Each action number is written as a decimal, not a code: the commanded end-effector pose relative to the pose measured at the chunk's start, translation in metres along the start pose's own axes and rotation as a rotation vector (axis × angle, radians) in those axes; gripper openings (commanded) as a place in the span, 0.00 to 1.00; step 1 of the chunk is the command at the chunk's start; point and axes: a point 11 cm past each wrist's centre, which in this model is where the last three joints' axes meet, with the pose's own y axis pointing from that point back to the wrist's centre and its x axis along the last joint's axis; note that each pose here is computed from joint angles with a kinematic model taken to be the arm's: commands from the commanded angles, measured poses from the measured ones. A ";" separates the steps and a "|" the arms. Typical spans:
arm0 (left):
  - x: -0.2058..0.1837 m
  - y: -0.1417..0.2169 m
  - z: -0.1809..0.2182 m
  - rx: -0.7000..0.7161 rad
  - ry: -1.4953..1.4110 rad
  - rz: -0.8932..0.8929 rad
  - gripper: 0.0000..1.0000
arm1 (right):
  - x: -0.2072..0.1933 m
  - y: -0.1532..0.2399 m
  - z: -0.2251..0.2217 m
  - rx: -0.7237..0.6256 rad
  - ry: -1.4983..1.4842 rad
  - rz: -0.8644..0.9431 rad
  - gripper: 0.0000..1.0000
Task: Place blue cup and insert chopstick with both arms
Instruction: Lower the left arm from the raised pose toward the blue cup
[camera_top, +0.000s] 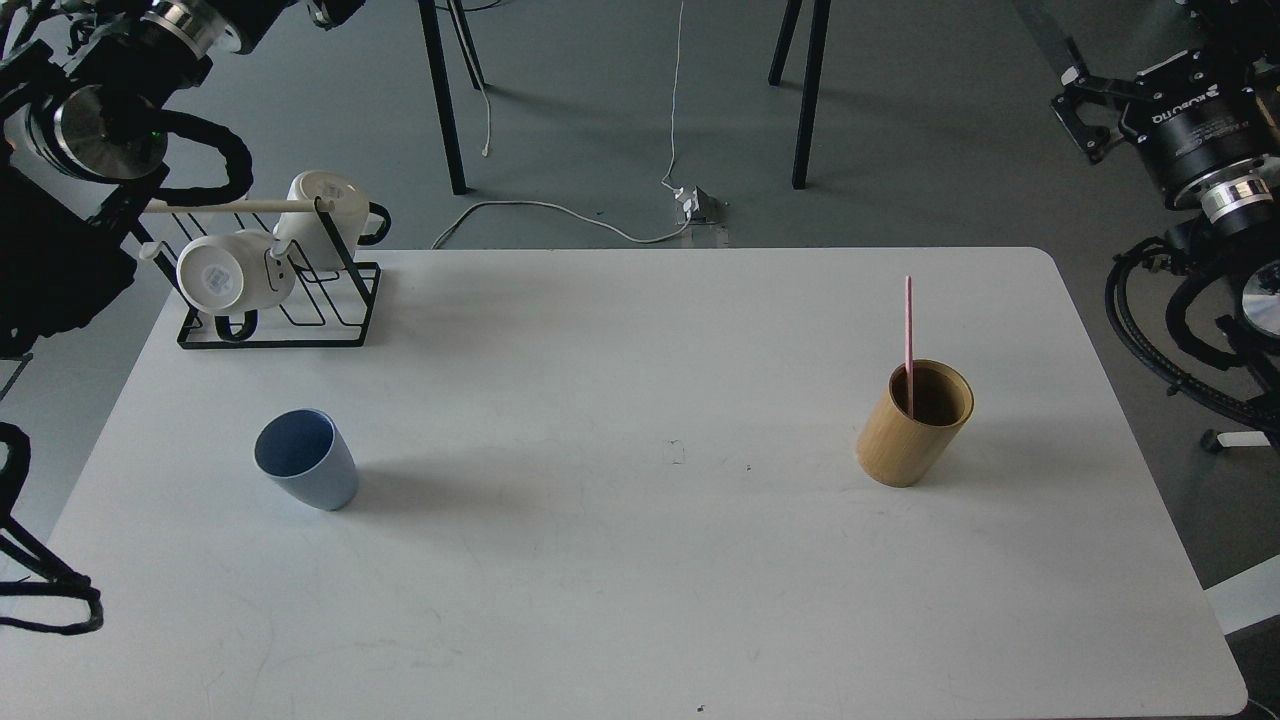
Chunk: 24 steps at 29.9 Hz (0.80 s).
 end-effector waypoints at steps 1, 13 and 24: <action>-0.003 0.011 0.017 0.081 -0.248 -0.049 0.98 | -0.005 -0.001 0.001 -0.007 -0.001 -0.015 0.99; -0.034 0.062 0.030 0.386 -1.062 -0.285 0.96 | -0.008 -0.001 0.001 -0.009 0.001 -0.024 0.99; -0.001 0.146 -0.037 0.765 -1.349 -0.422 0.84 | -0.001 0.004 0.001 -0.009 0.004 -0.007 0.99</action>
